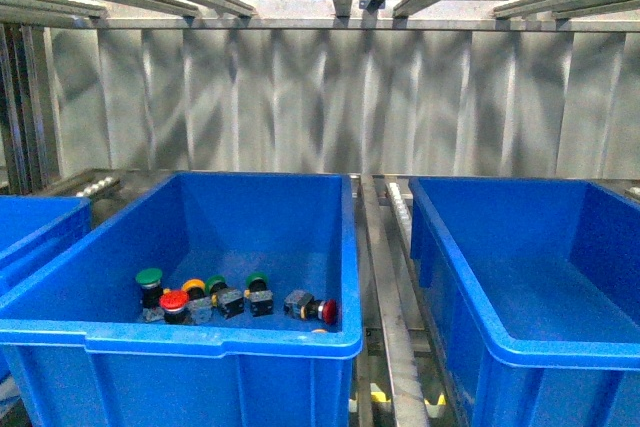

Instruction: Pick red and yellow buttons and place in box

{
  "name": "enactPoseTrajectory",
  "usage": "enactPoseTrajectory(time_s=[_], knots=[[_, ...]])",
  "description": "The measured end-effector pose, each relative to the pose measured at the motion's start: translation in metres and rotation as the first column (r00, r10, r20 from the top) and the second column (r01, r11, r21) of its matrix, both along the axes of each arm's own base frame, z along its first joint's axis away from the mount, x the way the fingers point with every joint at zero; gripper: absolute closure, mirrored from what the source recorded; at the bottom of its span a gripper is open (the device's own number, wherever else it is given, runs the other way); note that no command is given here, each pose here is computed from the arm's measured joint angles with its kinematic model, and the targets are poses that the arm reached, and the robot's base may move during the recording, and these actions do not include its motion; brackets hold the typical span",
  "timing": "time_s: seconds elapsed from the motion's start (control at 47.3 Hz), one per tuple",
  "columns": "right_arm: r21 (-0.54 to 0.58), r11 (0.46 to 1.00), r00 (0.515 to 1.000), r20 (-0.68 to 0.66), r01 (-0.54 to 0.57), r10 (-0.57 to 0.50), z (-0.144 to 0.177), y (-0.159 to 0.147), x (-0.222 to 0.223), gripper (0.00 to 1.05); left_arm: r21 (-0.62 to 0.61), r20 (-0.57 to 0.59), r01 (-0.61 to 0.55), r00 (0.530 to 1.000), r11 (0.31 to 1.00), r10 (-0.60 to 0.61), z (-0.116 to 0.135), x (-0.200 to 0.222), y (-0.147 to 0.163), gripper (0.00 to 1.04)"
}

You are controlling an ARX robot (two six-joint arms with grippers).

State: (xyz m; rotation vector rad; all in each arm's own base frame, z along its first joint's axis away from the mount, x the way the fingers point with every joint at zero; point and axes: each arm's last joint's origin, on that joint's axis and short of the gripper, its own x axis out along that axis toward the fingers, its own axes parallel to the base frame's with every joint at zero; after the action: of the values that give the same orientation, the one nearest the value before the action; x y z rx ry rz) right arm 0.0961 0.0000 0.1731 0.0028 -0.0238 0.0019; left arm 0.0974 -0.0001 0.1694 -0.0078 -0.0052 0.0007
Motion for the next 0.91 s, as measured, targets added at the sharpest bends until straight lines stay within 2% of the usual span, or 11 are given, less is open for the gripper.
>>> enactPoseTrajectory(time_s=[0.909], knots=[[0.000,1.000,1.000,0.000,0.003,-0.003,0.0000,-0.0001,0.0000,0.06,0.000,0.000,0.002,1.000,1.000,-0.002,0.0000,0.0000,-0.0001,0.08]])
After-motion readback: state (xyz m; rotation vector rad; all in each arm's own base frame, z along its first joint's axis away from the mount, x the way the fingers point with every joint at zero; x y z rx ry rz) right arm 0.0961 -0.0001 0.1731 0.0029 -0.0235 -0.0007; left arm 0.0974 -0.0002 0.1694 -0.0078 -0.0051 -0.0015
